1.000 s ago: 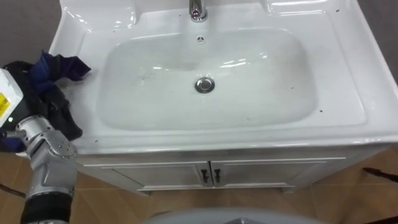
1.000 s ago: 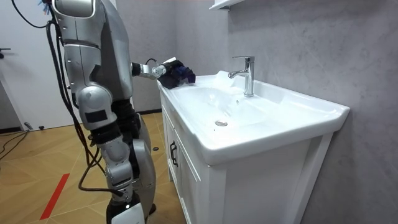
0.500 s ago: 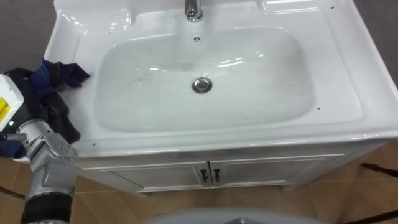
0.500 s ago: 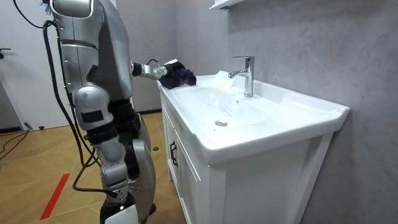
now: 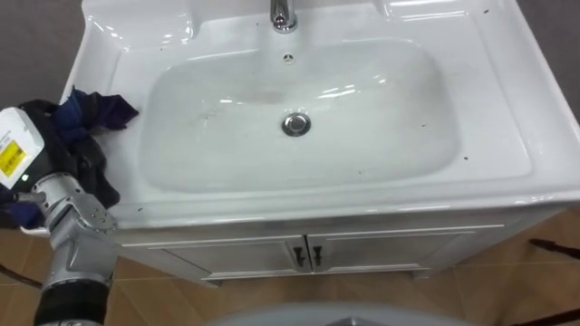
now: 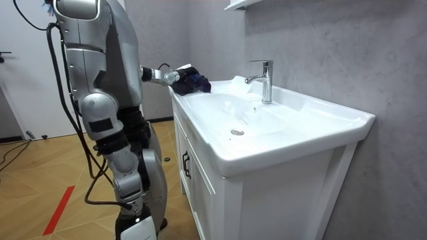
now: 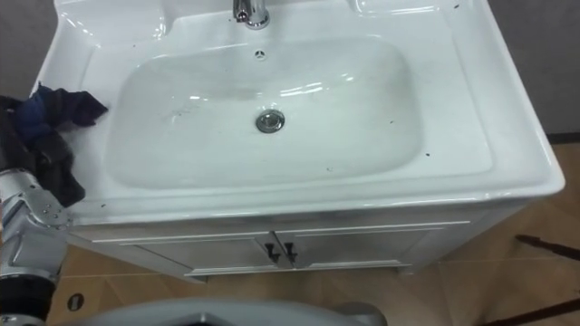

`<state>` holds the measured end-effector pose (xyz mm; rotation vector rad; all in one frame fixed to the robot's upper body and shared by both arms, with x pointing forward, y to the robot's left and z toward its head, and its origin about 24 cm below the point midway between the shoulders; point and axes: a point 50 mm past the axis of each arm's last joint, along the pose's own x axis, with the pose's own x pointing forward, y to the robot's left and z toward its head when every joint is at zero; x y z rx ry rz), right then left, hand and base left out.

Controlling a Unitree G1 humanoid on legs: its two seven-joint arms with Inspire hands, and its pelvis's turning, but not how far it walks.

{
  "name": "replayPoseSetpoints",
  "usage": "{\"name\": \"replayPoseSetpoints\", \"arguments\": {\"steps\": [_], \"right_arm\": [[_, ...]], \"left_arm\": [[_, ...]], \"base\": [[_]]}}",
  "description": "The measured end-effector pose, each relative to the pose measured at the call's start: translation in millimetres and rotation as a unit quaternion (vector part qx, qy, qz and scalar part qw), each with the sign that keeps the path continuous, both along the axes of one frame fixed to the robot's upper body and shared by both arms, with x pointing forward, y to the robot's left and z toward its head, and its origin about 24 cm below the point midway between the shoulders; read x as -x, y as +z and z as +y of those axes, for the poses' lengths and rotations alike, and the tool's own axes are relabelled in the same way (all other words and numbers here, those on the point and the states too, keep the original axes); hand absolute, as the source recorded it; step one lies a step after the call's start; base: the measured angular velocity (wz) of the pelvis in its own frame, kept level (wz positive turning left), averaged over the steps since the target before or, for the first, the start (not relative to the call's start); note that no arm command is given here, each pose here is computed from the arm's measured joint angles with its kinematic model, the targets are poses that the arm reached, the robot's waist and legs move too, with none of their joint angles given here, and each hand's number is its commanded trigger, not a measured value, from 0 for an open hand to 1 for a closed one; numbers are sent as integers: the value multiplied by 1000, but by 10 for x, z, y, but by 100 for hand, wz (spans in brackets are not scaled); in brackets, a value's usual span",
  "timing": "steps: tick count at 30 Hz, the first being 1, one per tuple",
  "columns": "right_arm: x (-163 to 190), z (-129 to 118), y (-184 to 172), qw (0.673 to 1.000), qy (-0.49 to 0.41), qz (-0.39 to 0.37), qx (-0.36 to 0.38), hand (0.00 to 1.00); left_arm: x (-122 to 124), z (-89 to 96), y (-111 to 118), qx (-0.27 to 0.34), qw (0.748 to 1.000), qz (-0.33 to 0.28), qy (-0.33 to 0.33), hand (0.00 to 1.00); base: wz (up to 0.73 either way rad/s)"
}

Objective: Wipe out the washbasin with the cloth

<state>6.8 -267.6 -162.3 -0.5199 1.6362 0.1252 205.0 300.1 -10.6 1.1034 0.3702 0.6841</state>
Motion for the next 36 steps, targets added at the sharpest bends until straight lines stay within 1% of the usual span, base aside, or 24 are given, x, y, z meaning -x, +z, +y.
{"name": "replayPoseSetpoints", "arguments": {"steps": [4,5,6,7,10,15,29,36], "right_arm": [[25,6,-1,1000,-1,2,-6,0],[28,5,-1,1000,0,1,-6,0],[40,4,-1,1000,0,2,-8,0],[50,0,1,1000,0,3,-10,0],[52,4,0,1000,1,2,-13,0],[56,4,0,1000,3,4,-14,0],[55,-11,3,1000,2,4,1,0],[19,-9,3,1000,0,0,0,0]], "left_arm": [[-10,-13,10,-21,1000,7,-11,100],[-12,-17,12,-25,1000,8,-13,58],[-16,-29,10,-29,999,10,-17,58],[-23,-50,3,-29,999,12,-22,0],[-35,-85,-9,-32,999,18,-34,0],[-39,-92,-18,-27,999,22,-39,0],[-15,-82,-67,-25,998,33,-38,0],[-37,-89,-22,-28,999,21,-39,0]], "base": [[0],[0],[0],[0],[1],[0],[-2],[0]]}}
